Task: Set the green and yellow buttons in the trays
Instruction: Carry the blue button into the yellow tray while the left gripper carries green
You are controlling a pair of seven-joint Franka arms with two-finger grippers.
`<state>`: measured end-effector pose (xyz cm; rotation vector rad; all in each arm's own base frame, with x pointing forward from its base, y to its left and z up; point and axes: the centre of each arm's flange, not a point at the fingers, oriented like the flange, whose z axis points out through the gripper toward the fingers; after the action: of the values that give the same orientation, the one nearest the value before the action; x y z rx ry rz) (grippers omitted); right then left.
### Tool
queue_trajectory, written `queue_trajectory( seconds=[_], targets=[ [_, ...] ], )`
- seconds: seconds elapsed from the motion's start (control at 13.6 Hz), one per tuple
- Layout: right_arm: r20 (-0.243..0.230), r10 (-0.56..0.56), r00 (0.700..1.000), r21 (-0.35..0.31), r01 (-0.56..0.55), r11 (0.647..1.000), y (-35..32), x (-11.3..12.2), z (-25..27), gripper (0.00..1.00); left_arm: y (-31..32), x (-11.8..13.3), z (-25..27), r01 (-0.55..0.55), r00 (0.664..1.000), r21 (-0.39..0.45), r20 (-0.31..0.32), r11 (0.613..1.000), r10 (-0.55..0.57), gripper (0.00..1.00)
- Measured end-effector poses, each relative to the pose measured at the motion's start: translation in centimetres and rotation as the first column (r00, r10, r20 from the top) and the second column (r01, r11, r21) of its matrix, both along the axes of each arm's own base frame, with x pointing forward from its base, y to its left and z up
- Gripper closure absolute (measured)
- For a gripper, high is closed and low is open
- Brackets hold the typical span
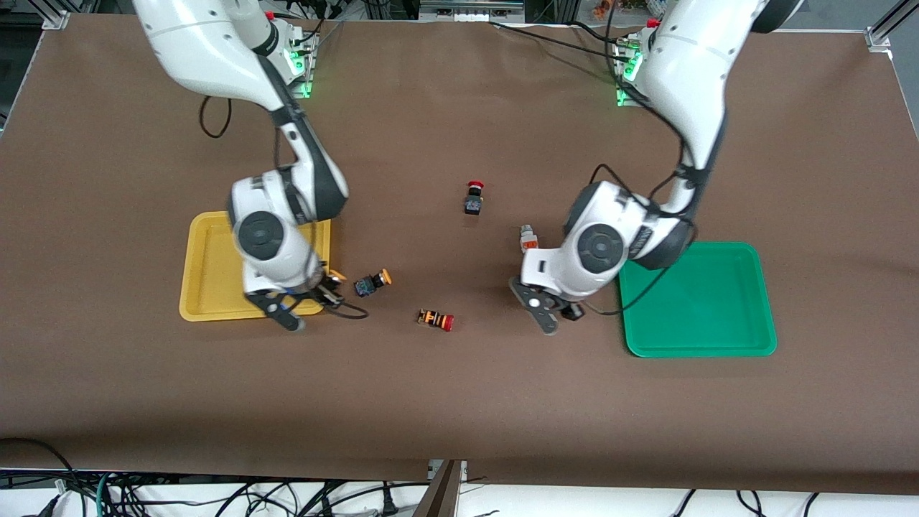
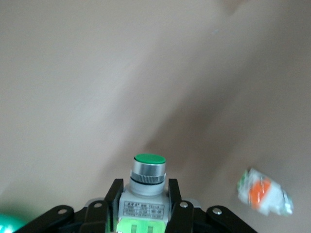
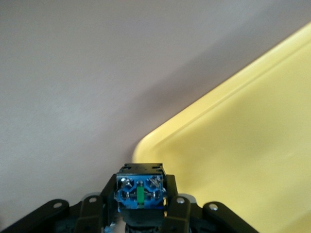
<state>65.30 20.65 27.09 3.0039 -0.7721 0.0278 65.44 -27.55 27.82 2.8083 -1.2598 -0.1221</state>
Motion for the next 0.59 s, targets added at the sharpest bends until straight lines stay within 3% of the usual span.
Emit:
queue_trajectory(
  seconds=[0.29,0.44,0.59],
  targets=[
    [-0.055,0.098,0.994,-0.001,-0.099,0.995,-5.3,0.1,0.1,0.59,13.3,1.7,4.5,-0.2,0.971,0.057,-0.12,0.978,0.206,0.59],
    [-0.101,0.151,0.983,-0.003,-0.152,0.988,-7.5,-1.1,-1.4,0.59,18.4,1.8,3.0,-0.258,0.951,0.072,-0.16,0.964,0.266,0.59],
    [-0.144,0.186,0.972,0.005,-0.187,0.982,-10.6,-2.7,-2.5,0.59,22.0,1.6,-0.3,-0.248,0.947,0.066,-0.193,0.966,0.256,0.59]
  ],
)
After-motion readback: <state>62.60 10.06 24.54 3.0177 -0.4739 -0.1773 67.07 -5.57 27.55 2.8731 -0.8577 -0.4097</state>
